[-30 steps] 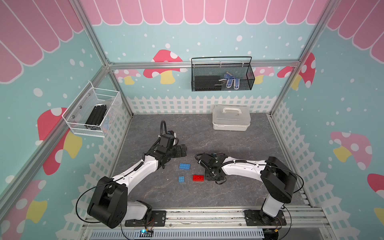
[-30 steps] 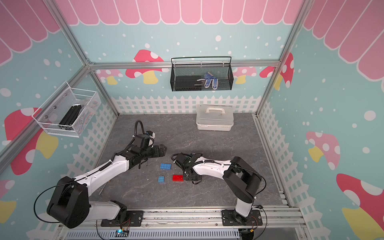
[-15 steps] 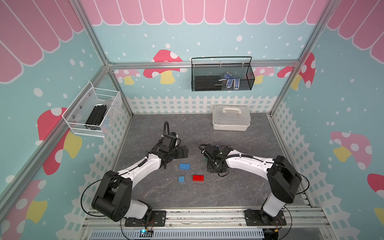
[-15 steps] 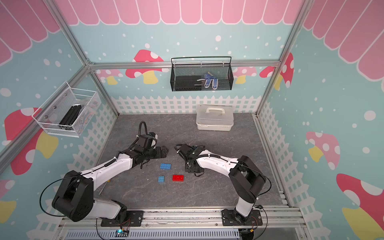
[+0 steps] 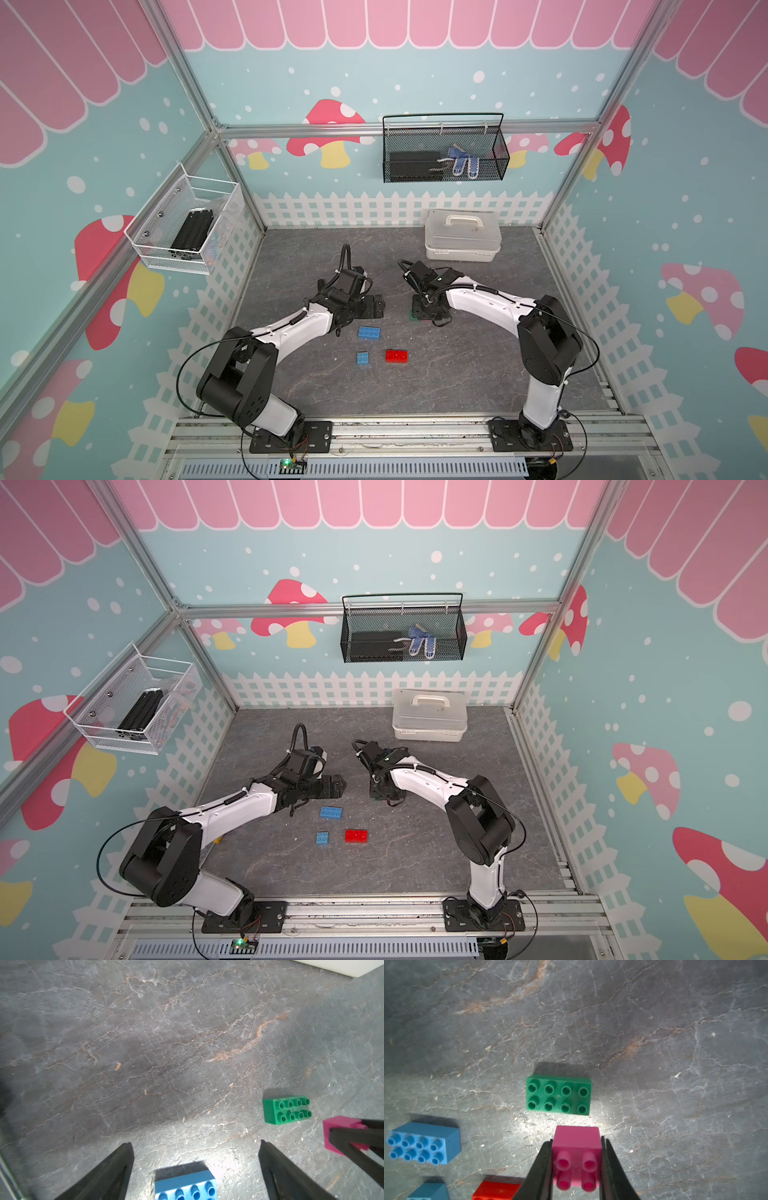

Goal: Assemble the number 5 with lego
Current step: Assemble the lego brick with the lego brick, then adjust the lego brick at the center of the board.

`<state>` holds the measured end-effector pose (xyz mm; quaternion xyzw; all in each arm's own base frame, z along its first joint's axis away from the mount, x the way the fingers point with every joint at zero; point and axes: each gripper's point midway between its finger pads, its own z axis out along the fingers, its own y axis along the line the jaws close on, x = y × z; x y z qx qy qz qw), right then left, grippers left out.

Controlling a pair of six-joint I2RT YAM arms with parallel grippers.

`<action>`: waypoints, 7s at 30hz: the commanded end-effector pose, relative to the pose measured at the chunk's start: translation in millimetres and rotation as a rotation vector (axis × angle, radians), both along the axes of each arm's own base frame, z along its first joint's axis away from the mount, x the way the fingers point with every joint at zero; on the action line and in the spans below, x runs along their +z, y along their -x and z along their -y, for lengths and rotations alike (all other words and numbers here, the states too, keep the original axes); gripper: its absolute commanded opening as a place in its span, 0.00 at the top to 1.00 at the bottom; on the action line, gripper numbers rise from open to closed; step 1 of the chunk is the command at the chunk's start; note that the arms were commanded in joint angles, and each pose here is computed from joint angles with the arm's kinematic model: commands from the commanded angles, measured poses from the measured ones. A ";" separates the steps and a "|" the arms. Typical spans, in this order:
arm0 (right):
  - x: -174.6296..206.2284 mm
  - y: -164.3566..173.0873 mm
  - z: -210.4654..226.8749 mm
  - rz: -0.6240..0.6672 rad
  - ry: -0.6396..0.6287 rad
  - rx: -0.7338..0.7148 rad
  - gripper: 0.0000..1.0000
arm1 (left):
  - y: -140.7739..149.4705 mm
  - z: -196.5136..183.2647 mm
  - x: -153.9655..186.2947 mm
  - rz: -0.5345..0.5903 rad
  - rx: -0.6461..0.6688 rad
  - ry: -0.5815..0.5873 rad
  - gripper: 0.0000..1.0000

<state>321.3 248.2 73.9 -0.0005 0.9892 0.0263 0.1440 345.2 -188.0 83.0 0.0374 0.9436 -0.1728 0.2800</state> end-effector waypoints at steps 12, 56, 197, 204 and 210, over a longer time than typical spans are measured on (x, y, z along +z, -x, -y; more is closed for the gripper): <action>-9.4 -17.0 5.1 -0.025 0.021 -0.007 0.99 | -0.4 43.4 -2.5 -0.034 -0.109 0.073 0.05; -32.1 -22.0 -1.9 -0.047 0.016 -0.052 1.00 | 3.8 46.2 -14.5 -0.070 -0.122 0.077 0.06; -52.0 106.7 -71.7 -0.093 0.096 0.130 0.39 | 90.0 -80.4 6.3 -0.157 0.267 0.058 0.06; -44.9 78.9 -67.7 -0.064 0.090 0.139 0.35 | 87.0 -71.4 6.9 -0.158 0.242 0.035 0.06; -47.2 69.5 -62.5 -0.082 0.081 0.143 0.33 | 86.9 -68.3 7.6 -0.158 0.233 0.031 0.06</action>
